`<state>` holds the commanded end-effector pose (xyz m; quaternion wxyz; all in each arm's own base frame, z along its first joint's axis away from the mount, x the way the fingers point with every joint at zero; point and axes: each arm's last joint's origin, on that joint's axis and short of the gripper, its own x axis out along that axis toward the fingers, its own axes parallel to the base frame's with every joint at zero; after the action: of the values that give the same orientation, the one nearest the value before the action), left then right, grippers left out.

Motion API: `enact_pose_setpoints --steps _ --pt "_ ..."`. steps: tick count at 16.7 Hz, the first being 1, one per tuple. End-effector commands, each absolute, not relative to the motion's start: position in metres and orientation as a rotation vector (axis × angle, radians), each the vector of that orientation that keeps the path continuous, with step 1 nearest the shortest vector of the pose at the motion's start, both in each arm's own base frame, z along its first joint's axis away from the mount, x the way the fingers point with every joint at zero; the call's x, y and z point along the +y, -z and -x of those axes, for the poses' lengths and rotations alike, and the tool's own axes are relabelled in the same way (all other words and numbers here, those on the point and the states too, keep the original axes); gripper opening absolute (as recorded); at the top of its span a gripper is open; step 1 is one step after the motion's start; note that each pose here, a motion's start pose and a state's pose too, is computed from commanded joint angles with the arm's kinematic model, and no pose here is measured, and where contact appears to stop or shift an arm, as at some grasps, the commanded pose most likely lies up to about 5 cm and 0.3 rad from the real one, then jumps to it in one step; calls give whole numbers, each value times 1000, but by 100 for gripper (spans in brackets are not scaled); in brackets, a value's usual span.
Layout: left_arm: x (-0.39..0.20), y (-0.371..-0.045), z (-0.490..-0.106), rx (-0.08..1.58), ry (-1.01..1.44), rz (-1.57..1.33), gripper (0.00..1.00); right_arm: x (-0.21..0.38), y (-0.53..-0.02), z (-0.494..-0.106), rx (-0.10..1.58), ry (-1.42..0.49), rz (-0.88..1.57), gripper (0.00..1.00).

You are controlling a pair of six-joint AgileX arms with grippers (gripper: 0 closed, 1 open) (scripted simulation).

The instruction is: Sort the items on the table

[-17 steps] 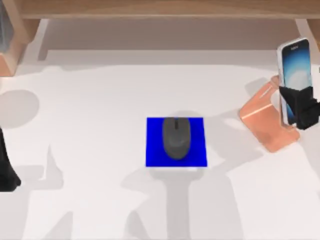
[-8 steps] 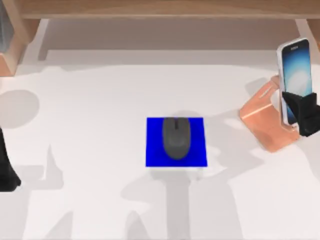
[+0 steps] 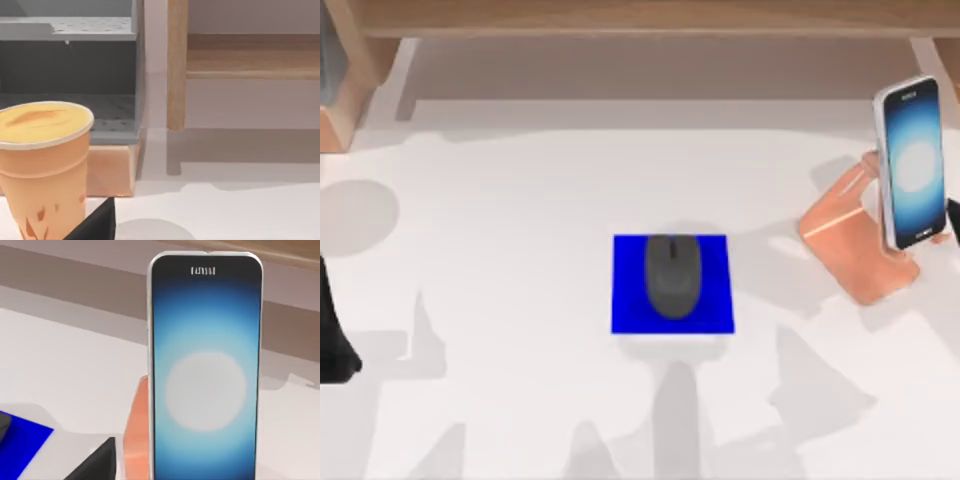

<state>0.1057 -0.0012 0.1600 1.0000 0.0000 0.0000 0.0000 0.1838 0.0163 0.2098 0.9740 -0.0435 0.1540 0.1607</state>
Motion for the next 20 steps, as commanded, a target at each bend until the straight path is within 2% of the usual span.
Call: enact_pose_setpoints --steps 8,13,20 --pt "-1 -160 -106 0 0 0 100 3 -182 -116 66 -87 33 100" --pt "-1 -160 -106 0 0 0 100 -1 -161 -106 2 -4 2 100" --pt "-1 -160 -106 2 -2 0 100 -1 -160 -106 0 0 0 100"
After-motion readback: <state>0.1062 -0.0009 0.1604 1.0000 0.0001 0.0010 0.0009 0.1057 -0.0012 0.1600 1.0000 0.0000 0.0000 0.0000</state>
